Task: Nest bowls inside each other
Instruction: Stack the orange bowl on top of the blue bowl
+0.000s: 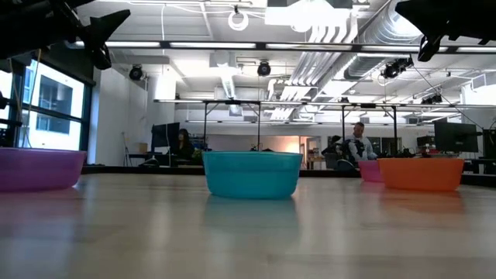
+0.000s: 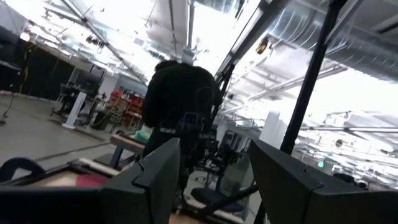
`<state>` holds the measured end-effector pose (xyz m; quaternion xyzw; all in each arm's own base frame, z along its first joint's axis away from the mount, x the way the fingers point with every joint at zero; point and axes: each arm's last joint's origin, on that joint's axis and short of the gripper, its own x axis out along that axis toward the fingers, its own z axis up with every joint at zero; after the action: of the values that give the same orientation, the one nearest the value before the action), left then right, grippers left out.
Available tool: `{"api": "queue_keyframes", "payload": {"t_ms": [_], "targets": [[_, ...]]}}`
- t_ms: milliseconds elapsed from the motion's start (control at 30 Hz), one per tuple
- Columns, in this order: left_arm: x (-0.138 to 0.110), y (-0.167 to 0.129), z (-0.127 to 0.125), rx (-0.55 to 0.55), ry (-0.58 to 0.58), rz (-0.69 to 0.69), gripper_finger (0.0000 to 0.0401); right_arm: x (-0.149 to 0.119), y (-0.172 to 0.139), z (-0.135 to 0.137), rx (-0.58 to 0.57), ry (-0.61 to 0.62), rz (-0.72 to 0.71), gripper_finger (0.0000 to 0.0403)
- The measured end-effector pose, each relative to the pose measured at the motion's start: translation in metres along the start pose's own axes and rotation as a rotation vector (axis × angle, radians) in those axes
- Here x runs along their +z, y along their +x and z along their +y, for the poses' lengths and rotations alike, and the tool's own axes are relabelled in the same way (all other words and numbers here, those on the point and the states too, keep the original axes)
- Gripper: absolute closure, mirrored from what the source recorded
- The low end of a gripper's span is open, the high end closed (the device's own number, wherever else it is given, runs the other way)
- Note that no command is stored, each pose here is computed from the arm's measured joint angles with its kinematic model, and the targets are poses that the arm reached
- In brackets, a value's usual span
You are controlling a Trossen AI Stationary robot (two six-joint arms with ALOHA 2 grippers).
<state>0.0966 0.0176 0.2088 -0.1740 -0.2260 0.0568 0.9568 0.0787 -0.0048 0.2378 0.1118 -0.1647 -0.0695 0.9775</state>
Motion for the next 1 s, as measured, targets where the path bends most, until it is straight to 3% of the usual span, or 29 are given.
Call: {"api": "queue_keyframes", "payload": {"t_ms": [300,467,600,733,1000], "targets": [[-0.002,0.0,0.0,-0.011,-0.026,0.031,0.0217,0.002,0.0,0.002,0.045,0.175,-0.004,0.0402],[-0.005,0.0,0.001,0.002,-0.051,0.06,0.0217,0.02,0.002,0.008,0.108,0.215,-0.007,0.0402],[-0.005,0.0,0.002,0.012,-0.054,0.055,0.0217,0.042,0.011,0.016,0.174,0.153,0.056,0.0402],[-0.005,0.0,0.002,0.033,-0.084,0.045,0.0217,0.06,0.022,0.024,0.211,0.046,0.218,0.0402],[-0.005,0.0,0.003,0.056,-0.129,0.035,0.0217,0.091,0.039,0.032,0.153,-0.16,0.48,0.0402]]}}
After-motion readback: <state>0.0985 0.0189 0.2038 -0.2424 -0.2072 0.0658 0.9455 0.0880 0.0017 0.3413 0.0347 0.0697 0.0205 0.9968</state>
